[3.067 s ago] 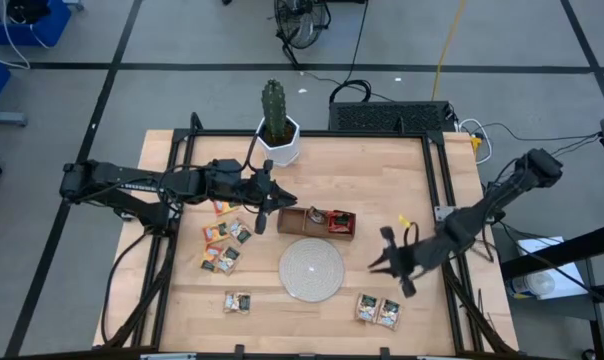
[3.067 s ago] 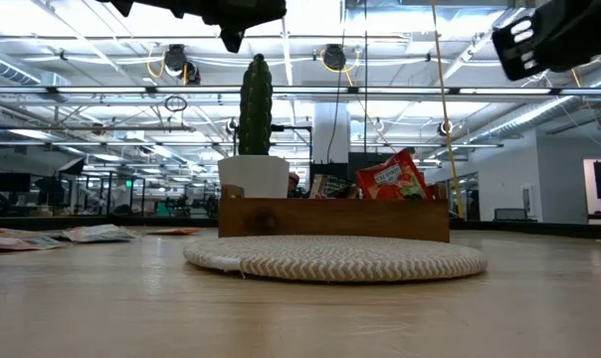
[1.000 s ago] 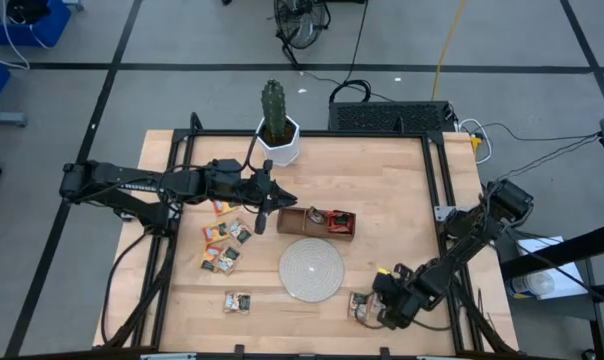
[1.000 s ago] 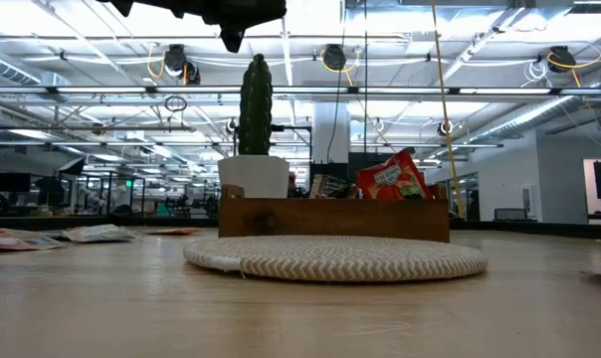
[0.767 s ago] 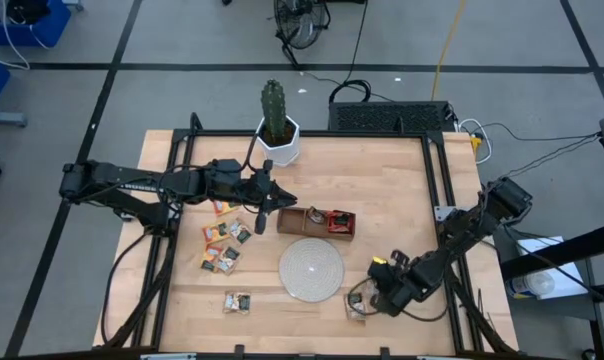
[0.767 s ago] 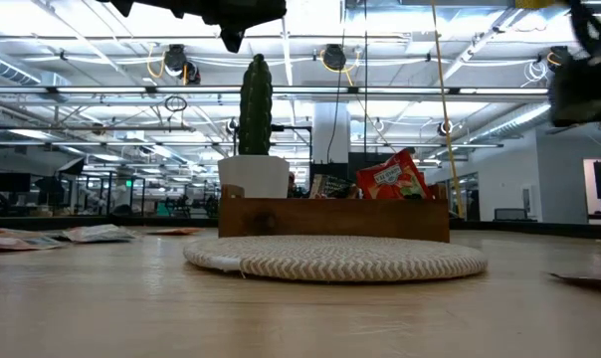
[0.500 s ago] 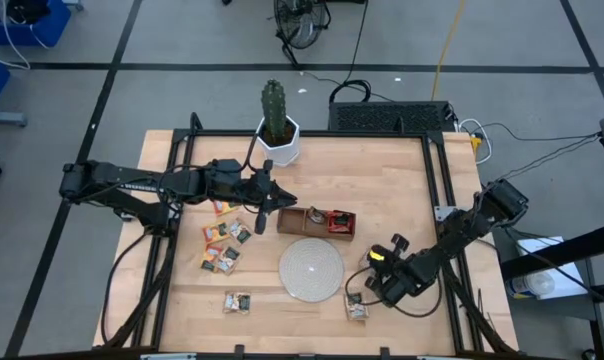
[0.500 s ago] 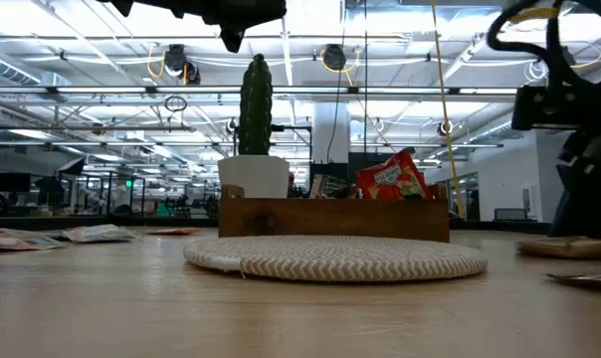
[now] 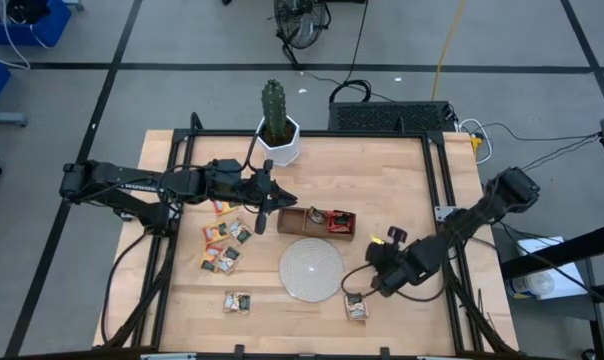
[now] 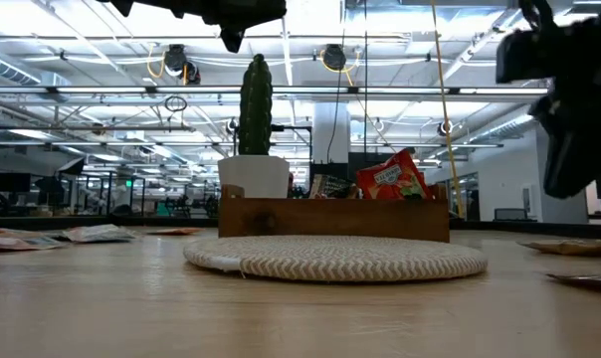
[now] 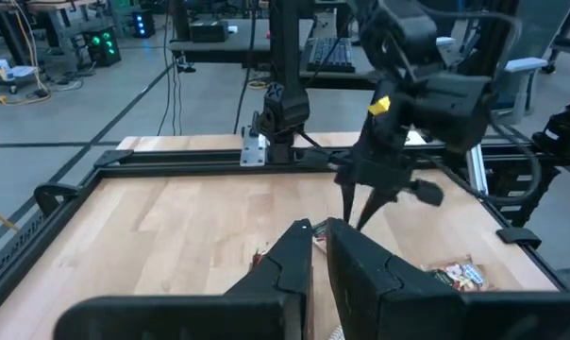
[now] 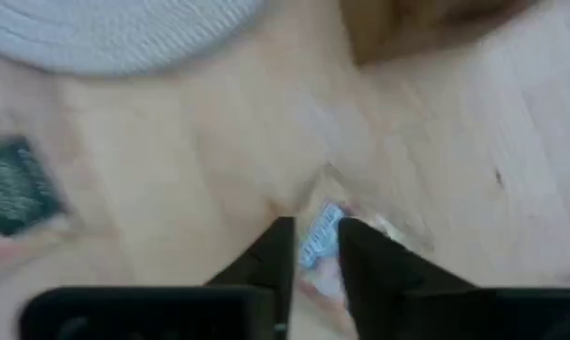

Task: Pick & Place Tea
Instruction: Put the brown tea bag into the middle section of the wooden organizer

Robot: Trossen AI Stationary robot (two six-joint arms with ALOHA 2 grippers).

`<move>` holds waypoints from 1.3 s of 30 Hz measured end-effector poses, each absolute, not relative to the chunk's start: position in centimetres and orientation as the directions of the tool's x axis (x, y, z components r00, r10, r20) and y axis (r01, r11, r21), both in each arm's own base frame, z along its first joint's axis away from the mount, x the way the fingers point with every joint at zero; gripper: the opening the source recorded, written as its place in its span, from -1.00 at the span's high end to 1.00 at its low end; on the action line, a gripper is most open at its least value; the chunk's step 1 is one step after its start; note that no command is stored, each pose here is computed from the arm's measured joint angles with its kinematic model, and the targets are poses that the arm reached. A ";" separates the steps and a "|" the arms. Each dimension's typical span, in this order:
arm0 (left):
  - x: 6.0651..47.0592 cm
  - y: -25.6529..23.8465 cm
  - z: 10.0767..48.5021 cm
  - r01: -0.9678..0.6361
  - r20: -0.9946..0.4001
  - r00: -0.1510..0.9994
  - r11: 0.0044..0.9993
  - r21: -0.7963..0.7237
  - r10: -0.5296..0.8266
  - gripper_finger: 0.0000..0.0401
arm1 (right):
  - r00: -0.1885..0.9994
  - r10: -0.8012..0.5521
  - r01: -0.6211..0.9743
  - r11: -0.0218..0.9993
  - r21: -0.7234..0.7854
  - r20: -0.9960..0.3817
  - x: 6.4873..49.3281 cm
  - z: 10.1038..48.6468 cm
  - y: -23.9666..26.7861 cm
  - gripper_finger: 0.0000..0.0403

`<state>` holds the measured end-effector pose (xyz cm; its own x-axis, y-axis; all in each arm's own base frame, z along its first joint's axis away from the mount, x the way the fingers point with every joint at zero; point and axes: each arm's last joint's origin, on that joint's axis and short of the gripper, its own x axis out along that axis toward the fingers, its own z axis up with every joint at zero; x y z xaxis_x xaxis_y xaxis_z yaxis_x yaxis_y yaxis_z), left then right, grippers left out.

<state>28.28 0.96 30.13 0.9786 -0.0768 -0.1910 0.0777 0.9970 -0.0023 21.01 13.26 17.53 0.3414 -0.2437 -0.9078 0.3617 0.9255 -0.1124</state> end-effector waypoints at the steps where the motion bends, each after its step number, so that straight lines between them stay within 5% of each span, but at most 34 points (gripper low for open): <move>1: 28.3 1.0 30.1 0.078 -0.191 0.979 0.997 -0.002 -0.077 0.79 | 0.362 -0.205 0.347 0.935 -0.072 -0.909 21.6 18.0 13.4 0.56; 5: 28.3 1.0 30.1 0.078 -0.191 0.979 0.997 -0.002 -0.077 0.79 | 0.400 0.001 0.275 0.954 0.121 -0.916 23.9 19.5 13.6 0.14; 10: 28.3 1.0 30.1 0.078 -0.191 0.979 0.997 -0.002 -0.077 0.79 | 0.197 0.075 0.324 0.936 0.137 -0.978 25.8 19.7 11.8 -0.13; 17: 28.3 1.0 30.1 0.078 -0.191 0.979 0.997 -0.002 -0.077 0.79 | -0.116 -0.184 0.314 0.925 -0.212 -0.976 26.7 17.6 10.4 -0.01; 26: 28.3 0.9 30.1 0.078 -0.191 0.979 0.997 -0.003 -0.077 0.79 | -0.052 -0.086 0.424 0.900 -0.100 -0.995 27.1 14.1 11.5 0.04; 33: 28.3 0.9 30.1 0.078 -0.191 0.979 0.997 -0.002 -0.077 0.79 | -0.290 -0.194 0.455 0.834 -0.313 -0.937 24.2 14.4 11.7 0.09; 39: 28.3 0.9 30.1 0.078 -0.191 0.979 0.997 -0.002 -0.077 0.79 | -0.362 -0.259 0.431 0.805 -0.408 -0.895 22.6 15.2 12.2 0.13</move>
